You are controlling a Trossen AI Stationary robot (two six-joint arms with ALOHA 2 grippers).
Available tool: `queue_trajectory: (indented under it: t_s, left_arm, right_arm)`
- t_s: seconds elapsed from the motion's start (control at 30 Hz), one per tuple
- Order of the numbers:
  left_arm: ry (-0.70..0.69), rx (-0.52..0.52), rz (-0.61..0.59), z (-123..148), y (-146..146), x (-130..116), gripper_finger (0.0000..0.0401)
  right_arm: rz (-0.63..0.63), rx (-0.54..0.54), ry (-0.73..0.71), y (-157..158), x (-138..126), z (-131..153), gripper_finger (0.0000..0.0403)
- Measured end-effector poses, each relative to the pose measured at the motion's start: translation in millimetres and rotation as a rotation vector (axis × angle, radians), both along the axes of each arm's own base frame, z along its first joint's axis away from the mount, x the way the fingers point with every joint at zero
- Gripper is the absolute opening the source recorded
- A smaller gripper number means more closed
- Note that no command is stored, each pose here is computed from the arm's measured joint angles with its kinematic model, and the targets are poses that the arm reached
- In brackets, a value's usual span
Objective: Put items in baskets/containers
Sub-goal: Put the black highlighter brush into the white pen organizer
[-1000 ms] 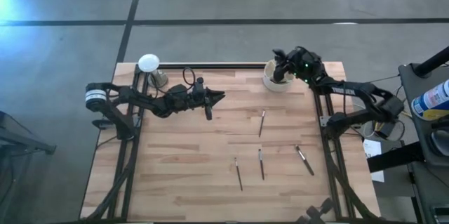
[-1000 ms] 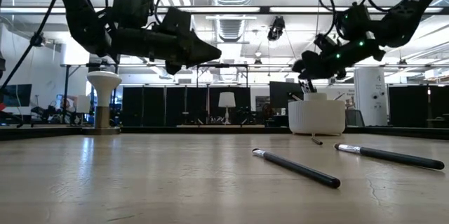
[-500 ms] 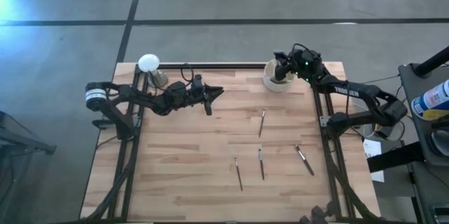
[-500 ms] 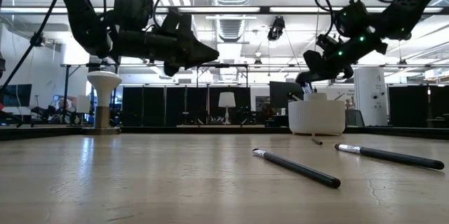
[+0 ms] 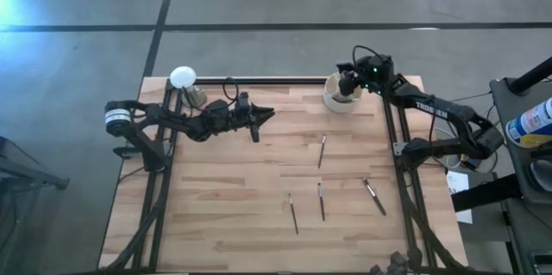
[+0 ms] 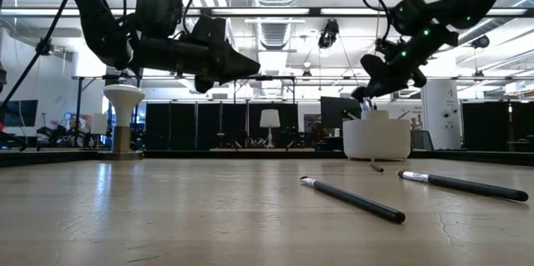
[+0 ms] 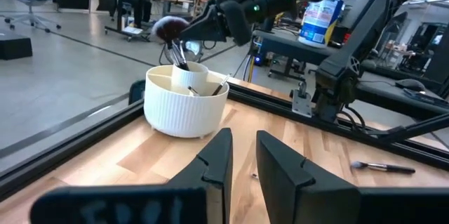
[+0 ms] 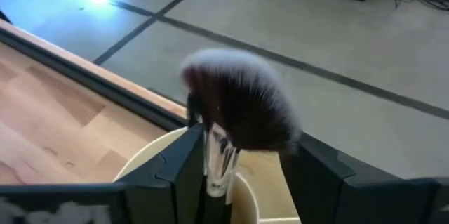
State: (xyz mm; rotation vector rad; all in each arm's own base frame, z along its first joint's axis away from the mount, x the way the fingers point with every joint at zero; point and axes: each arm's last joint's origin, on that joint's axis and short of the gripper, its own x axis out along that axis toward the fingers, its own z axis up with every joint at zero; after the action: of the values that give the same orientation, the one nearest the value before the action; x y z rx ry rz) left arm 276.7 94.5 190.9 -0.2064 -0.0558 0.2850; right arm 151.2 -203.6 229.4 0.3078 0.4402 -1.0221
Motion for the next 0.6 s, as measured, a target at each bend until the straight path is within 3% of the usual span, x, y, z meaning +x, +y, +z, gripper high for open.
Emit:
queue_trajectory:
  t_s: [0.13,0.4,0.6]
  left_arm:
    - [0.001,0.000,-0.002,-0.2,-0.1,0.0,0.0058]
    - [0.007,-0.002,-0.004,-1.8,-0.5,-1.0,0.0058]
    - [0.012,-0.003,-0.006,-3.2,-1.0,-1.8,0.0058]
  right_arm:
    - [0.005,0.018,0.024,-1.6,1.3,10.0,0.0145]
    - [0.020,0.062,0.089,-2.8,2.1,30.2,0.0036]
    - [0.021,0.011,0.054,-7.3,5.6,61.4,0.0052]
